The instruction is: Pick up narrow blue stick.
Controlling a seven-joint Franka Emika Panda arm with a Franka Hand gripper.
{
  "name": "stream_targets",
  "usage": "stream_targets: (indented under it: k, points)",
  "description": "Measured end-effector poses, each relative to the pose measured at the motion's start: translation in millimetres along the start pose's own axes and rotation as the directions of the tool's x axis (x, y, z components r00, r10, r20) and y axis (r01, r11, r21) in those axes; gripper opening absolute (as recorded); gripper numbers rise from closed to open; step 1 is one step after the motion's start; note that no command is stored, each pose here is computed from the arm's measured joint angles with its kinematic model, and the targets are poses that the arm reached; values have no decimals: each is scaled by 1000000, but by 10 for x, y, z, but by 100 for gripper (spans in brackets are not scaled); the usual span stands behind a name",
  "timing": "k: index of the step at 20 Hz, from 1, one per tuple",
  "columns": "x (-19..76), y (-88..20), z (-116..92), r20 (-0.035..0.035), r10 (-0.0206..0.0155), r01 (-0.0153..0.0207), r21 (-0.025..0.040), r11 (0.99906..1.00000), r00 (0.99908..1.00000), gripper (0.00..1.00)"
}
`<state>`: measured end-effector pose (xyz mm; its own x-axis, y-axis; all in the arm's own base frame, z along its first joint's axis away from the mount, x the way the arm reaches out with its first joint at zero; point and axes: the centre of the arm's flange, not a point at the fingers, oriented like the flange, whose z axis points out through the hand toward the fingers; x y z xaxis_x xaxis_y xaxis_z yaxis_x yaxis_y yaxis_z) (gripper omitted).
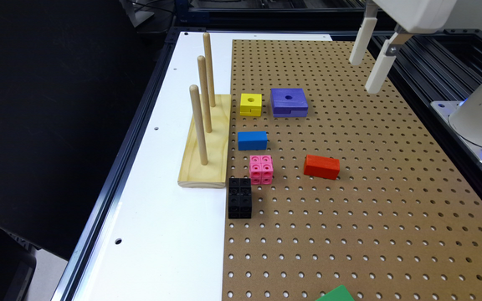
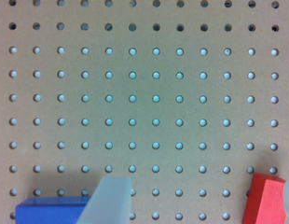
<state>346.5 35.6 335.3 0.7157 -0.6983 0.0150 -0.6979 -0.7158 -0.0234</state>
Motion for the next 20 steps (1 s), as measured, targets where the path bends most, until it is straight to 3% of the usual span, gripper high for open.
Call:
stream_targets:
  k: [4, 8, 12, 20]
  points:
    - [66, -103, -12, -3608, -4165, 4191, 7412, 999964, 999985, 100]
    - [173, -246, 64, -2543, -6466, 6501, 13760, 999884, 999976, 100]
    - [263, -365, 107, 6284, -7773, 7701, 11396, 999905, 999950, 100]
    - [358, -490, 83, 5620, -8970, 8864, 18678, 999786, 999944, 100]
